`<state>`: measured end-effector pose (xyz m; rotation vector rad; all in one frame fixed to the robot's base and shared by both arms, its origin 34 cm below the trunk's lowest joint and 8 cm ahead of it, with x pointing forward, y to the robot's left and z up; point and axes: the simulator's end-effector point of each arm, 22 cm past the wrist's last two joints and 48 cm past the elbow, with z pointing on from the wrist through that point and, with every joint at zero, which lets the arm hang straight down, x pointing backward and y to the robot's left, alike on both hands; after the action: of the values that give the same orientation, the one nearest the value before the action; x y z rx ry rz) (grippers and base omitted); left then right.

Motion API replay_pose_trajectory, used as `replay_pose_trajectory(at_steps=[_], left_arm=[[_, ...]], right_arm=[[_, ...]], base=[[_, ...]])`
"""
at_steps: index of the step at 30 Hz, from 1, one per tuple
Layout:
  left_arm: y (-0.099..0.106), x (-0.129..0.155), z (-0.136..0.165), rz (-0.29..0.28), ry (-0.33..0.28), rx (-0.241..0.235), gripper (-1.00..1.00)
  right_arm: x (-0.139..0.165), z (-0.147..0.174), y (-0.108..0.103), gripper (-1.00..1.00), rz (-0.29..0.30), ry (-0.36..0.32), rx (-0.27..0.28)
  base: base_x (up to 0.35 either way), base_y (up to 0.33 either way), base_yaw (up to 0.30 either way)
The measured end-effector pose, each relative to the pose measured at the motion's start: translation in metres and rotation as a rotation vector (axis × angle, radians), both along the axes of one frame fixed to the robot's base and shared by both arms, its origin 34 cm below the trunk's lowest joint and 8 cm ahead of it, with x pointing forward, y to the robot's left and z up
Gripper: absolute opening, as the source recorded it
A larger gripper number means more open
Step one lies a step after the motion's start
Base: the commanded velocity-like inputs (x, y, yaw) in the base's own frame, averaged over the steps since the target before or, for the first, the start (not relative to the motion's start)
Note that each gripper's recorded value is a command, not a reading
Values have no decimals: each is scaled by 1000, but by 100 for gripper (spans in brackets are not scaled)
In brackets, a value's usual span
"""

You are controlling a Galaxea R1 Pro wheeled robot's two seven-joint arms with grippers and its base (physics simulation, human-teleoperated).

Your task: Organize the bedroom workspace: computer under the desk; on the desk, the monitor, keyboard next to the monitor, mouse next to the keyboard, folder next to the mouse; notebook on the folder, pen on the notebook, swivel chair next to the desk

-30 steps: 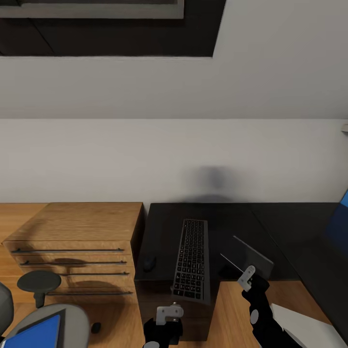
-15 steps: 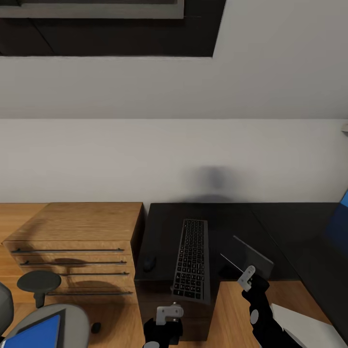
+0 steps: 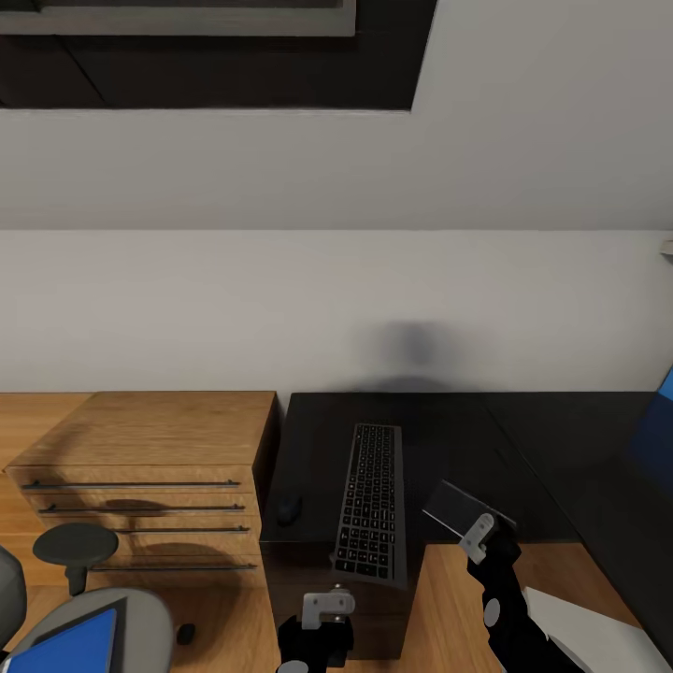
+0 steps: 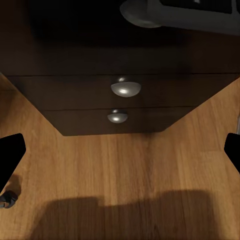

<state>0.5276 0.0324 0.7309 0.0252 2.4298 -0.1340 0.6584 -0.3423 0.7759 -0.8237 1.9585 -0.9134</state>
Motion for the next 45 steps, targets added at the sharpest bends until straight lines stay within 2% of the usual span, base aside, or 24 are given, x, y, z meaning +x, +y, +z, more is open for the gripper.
replay_pose_trajectory(at_steps=[12,41,44,45], left_arm=[[0,0,0,1,-1,-2,100],[2,0,-1,2,1,1,100],[2,0,-1,2,0,3,100],[4,1,-2,7,2,3,100]], right_arm=[[0,0,0,100,1,0,0],[0,-1,1,100,2,1,1],[-1,-3,1,100,5,2,7],[-7,-15,3,100,25,10,29]], base=[[-9,0,0],[-154,0,0],[-17,0,0],[-4,0,0]])
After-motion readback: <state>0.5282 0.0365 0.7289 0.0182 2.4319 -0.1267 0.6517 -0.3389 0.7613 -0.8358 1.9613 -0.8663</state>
